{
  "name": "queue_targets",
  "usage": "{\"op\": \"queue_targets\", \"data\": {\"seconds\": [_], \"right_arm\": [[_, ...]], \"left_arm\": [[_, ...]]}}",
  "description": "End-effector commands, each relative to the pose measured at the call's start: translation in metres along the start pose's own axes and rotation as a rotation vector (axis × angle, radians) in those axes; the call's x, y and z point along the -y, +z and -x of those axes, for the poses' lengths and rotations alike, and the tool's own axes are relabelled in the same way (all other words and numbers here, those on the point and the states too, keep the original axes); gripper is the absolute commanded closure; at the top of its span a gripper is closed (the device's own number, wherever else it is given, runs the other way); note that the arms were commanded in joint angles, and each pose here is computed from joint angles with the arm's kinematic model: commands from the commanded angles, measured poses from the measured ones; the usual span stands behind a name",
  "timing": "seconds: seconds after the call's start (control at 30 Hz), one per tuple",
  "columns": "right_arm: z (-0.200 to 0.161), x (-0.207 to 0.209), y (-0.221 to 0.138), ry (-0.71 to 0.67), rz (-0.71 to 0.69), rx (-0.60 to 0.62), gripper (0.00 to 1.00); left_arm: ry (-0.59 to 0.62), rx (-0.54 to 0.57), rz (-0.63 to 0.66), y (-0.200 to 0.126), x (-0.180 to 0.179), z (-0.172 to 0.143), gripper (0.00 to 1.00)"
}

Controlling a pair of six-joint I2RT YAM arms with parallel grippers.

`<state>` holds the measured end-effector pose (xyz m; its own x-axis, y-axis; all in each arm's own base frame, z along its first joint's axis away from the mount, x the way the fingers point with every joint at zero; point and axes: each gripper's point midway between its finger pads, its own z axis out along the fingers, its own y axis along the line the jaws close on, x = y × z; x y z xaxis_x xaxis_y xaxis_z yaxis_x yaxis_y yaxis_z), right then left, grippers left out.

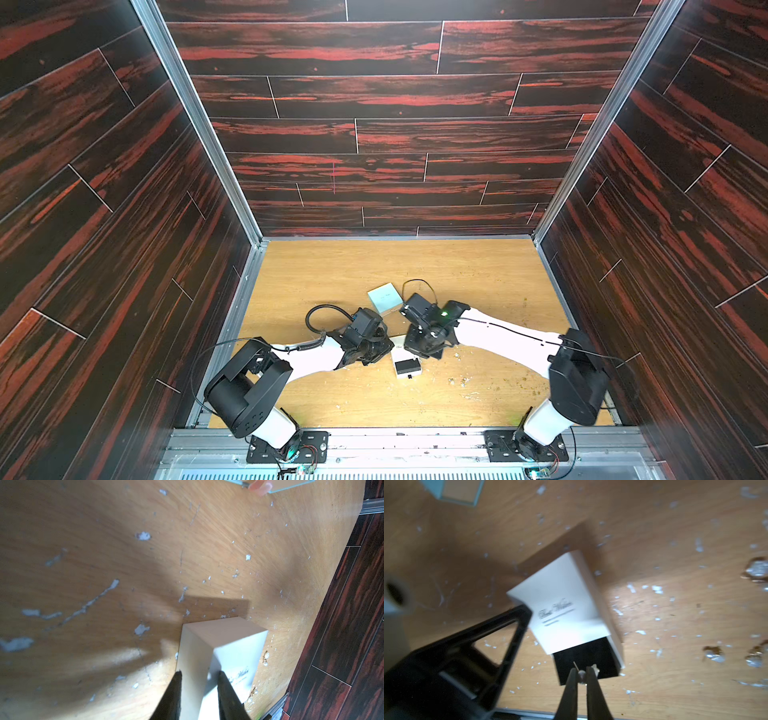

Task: Take out the earrings from the drawer-style jewelry box
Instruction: Pick up the earring from the drawer, then place the earring at the center of the board.

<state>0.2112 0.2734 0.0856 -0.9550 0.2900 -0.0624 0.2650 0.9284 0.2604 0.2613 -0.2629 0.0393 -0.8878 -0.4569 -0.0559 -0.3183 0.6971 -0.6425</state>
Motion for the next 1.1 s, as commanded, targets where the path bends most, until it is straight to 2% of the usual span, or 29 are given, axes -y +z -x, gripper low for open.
{"op": "queue_targets", "data": {"seconds": [0.0, 0.23, 0.43, 1.07], "right_arm": [[0.009, 0.041, -0.007, 0.040, -0.071, 0.027, 0.90], [0.021, 0.117, -0.008, 0.136, -0.157, 0.038, 0.89], [0.029, 0.148, -0.006, 0.167, -0.208, 0.041, 0.89], [0.063, 0.154, 0.013, 0.154, -0.235, 0.033, 0.87]], "left_arm": [[-0.007, -0.011, 0.115, 0.003, -0.032, -0.006, 0.68], [-0.004, -0.014, 0.114, 0.002, -0.032, -0.006, 0.68], [-0.003, -0.014, 0.116, 0.002, -0.031, -0.006, 0.68], [-0.009, -0.009, 0.118, 0.003, -0.032, -0.005, 0.68]]}}
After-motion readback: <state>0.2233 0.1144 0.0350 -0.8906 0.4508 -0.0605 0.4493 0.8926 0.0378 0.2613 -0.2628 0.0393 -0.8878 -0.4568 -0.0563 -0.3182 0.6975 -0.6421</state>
